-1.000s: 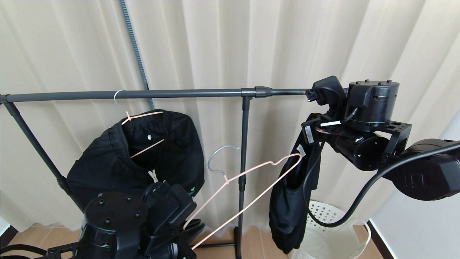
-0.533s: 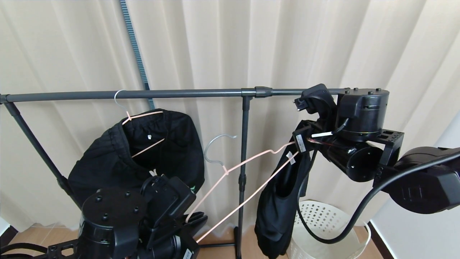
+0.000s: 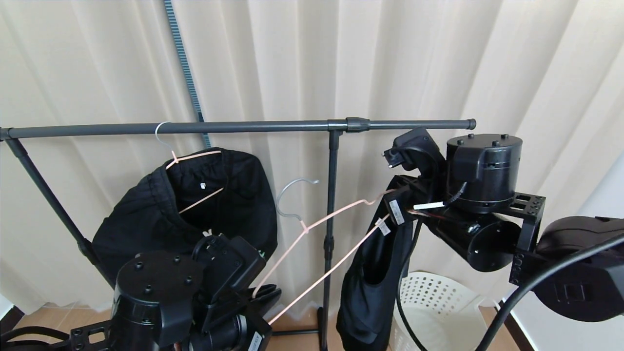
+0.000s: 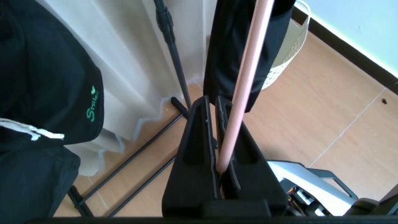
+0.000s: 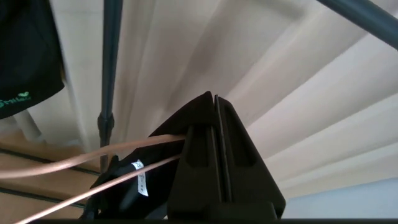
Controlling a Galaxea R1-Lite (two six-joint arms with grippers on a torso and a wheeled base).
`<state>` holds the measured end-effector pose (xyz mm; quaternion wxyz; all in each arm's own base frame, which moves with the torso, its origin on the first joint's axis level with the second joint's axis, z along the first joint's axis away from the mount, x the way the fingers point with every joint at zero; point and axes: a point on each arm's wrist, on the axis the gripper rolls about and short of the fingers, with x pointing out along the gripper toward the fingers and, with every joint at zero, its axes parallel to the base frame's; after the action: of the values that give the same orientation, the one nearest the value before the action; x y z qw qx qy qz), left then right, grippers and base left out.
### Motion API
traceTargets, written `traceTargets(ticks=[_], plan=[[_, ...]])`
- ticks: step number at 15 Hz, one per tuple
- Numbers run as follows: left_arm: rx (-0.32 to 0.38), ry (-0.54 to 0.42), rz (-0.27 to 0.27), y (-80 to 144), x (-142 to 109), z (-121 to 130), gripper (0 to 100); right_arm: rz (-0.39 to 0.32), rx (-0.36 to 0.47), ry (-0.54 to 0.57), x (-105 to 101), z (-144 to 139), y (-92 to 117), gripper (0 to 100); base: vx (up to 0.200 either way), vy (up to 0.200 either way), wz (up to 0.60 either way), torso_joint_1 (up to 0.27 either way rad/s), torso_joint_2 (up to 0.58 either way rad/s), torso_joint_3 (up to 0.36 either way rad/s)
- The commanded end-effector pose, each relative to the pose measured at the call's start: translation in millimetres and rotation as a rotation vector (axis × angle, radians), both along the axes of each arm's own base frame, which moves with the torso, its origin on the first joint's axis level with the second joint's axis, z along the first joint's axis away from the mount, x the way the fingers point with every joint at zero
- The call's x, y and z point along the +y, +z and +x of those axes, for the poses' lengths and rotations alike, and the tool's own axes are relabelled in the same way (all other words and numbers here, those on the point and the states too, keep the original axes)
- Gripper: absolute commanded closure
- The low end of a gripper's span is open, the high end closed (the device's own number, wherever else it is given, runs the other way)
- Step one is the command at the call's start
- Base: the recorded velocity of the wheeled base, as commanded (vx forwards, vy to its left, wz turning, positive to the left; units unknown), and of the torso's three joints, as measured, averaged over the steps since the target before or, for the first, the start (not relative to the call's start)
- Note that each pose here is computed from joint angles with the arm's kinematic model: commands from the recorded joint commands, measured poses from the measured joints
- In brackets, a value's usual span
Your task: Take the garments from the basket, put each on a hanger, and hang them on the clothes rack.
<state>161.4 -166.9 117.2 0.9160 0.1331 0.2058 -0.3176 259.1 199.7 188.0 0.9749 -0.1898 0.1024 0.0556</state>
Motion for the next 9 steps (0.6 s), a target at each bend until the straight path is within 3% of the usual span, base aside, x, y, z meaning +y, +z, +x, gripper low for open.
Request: traceTargets(ticks=[1, 9], plan=[[0.002, 0.0, 0.002, -1, 0, 0, 100, 0.004, -0.005, 0.022, 2, -8, 3, 100, 0.0, 0.0, 0.0, 0.0, 0.0, 0.0], [0.003, 0.0, 0.003, -1, 0, 0, 100, 0.025, -0.015, 0.156, 21, -47, 10, 100, 0.0, 0.0, 0.0, 0.0, 0.0, 0.0]])
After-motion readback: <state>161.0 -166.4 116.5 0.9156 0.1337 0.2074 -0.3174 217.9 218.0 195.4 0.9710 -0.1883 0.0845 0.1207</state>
